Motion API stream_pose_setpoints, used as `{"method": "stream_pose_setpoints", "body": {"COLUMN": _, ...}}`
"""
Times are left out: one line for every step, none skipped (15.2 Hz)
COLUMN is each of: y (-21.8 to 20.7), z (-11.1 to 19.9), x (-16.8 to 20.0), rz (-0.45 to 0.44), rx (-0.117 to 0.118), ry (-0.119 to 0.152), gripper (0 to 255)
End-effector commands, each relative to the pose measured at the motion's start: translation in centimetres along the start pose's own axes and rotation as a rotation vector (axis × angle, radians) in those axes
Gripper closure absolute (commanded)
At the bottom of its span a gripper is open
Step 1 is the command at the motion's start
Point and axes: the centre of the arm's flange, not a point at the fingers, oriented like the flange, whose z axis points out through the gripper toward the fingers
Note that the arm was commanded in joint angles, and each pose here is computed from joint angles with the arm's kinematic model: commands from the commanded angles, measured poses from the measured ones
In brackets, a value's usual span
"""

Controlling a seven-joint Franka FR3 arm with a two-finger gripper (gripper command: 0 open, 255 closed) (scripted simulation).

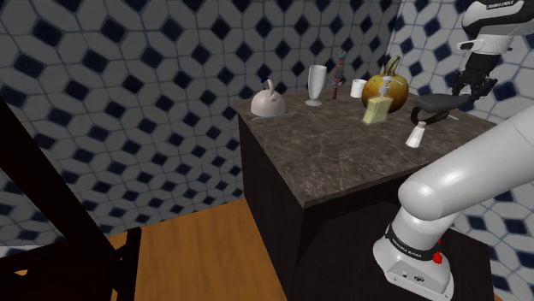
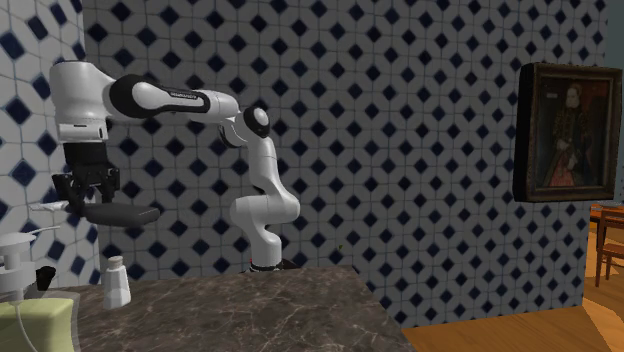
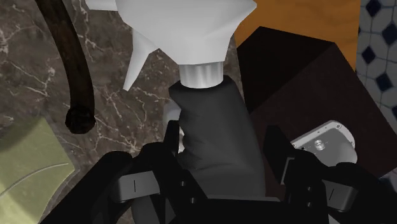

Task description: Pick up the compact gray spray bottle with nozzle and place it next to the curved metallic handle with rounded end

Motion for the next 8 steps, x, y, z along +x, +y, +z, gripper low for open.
{"method": "stream_pose_setpoints", "body": {"y": -1.3, "z": -0.2, "x": -3.2, "rz": -0.002, "rx": 0.000, "ry": -0.001, "gripper": 255}}
{"method": "stream_pose_setpoints", "body": {"y": -1.2, "z": 0.3, "x": -3.2, "rz": -0.002, "rx": 0.000, "ry": -0.001, "gripper": 255}}
{"method": "stream_pose_setpoints", "body": {"y": -1.2, "z": 0.8, "x": -3.2, "rz": -0.002, "rx": 0.000, "ry": -0.001, "gripper": 255}}
{"method": "stream_pose_setpoints", "body": {"y": -1.2, "z": 1.4, "x": -3.3, "rz": -0.002, "rx": 0.000, "ry": -0.001, "gripper": 255}}
{"method": "stream_pose_setpoints", "body": {"y": -1.2, "z": 1.9, "x": -3.3, "rz": -0.002, "rx": 0.000, "ry": -0.001, "gripper": 255}}
{"method": "stream_pose_setpoints", "body": {"y": -1.1, "z": 2.4, "x": -3.3, "rz": -0.002, "rx": 0.000, "ry": -0.001, "gripper": 255}}
{"method": "stream_pose_setpoints", "body": {"y": -1.1, "z": 2.9, "x": -3.3, "rz": -0.002, "rx": 0.000, "ry": -0.001, "gripper": 255}}
{"method": "stream_pose_setpoints", "body": {"y": -1.1, "z": 3.5, "x": -3.3, "rz": -0.002, "rx": 0.000, "ry": -0.001, "gripper": 255}}
